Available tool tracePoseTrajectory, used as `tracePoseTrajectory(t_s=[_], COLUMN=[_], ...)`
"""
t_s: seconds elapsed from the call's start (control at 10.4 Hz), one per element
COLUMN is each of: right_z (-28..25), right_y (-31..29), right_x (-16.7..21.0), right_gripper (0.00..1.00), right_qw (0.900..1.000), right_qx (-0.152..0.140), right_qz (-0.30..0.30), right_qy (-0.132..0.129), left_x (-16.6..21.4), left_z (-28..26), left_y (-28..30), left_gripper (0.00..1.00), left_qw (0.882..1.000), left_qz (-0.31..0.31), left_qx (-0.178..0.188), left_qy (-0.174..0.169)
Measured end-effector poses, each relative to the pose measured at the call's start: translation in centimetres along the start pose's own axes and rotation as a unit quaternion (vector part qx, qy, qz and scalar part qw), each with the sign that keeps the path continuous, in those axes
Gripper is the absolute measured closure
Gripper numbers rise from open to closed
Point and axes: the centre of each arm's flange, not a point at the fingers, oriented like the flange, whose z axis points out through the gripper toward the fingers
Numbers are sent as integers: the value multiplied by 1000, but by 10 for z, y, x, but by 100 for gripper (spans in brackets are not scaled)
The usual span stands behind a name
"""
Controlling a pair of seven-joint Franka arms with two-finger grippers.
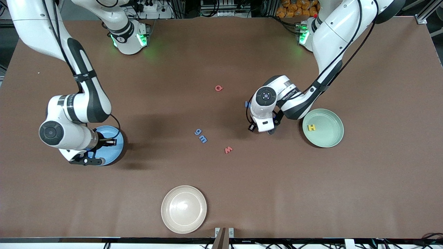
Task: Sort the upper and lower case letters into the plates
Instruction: 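Drop the u on the blue plate while the left gripper grasps the teal R, then place the R on the green plate while the right gripper reaches the blue m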
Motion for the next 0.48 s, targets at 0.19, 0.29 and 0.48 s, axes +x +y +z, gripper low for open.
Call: tracePoseTrajectory(t_s=[0.19,0.29,0.48], right_z=[3,4,5], right_y=[32,40,53], right_x=[0,0,-1], right_gripper=[48,35,8], right_qw=[1000,1000,1000], right_qx=[4,5,7], right_qz=[-4,1,10], right_qy=[2,1,1], left_x=[0,2,14], left_z=[-2,-3,-7], left_y=[0,2,7], left_gripper=[66,67,68], left_qw=[1000,1000,1000], left_qz=[0,1,3], left_qx=[0,-2,-6], left_qy=[2,1,3])
